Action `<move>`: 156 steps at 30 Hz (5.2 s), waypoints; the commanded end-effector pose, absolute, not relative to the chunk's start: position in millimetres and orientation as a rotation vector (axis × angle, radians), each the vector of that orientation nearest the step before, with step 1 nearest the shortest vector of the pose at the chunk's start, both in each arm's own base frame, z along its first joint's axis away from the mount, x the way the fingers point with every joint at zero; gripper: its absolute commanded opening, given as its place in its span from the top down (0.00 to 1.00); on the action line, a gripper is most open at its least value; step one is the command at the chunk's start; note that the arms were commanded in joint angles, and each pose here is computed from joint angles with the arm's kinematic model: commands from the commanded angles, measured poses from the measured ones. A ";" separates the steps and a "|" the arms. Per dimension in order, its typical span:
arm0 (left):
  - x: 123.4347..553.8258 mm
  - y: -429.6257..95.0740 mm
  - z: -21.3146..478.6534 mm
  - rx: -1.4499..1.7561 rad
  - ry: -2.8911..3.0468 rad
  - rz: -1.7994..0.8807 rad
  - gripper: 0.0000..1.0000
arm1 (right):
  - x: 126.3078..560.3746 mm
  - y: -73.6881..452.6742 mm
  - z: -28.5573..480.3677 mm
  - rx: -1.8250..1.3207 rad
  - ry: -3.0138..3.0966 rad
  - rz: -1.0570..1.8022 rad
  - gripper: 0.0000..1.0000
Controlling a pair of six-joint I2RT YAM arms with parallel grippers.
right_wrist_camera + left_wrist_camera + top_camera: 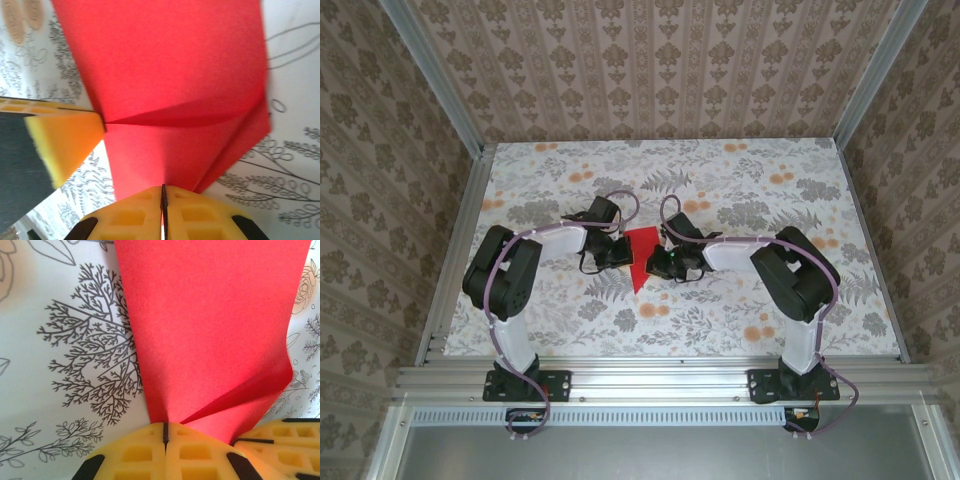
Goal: Fold a paper plane with a square sheet of paper (pick it up from the middle)
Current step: Third fold the triangle at the center of the table.
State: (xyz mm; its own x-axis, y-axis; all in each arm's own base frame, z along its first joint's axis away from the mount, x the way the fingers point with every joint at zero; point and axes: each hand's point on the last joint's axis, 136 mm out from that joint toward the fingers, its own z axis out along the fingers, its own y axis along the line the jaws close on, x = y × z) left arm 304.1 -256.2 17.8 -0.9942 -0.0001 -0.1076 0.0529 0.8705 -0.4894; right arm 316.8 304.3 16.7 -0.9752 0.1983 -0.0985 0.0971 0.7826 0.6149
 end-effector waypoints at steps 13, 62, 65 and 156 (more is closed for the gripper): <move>288.8 -235.9 -12.4 0.061 3.040 -0.602 1.00 | 340.7 300.4 53.9 0.257 2.700 0.928 0.88; 241.3 -290.5 37.3 0.164 2.902 -1.070 0.85 | 334.6 249.8 -27.1 0.633 2.870 0.656 0.89; 242.9 -280.6 28.6 0.152 2.937 -0.961 0.87 | 333.2 248.0 -29.7 0.643 2.879 0.645 0.89; 237.1 -259.2 -0.6 0.223 3.100 -0.670 0.99 | 350.2 286.8 42.2 0.210 2.645 1.040 0.96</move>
State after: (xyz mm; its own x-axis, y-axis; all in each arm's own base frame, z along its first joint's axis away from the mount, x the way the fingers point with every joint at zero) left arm 251.2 -277.0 18.7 -0.9885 0.1344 -0.0693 0.1510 0.8544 -0.4972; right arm 357.3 268.1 41.1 -0.9324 0.2657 -0.2449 0.0416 0.7522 0.6577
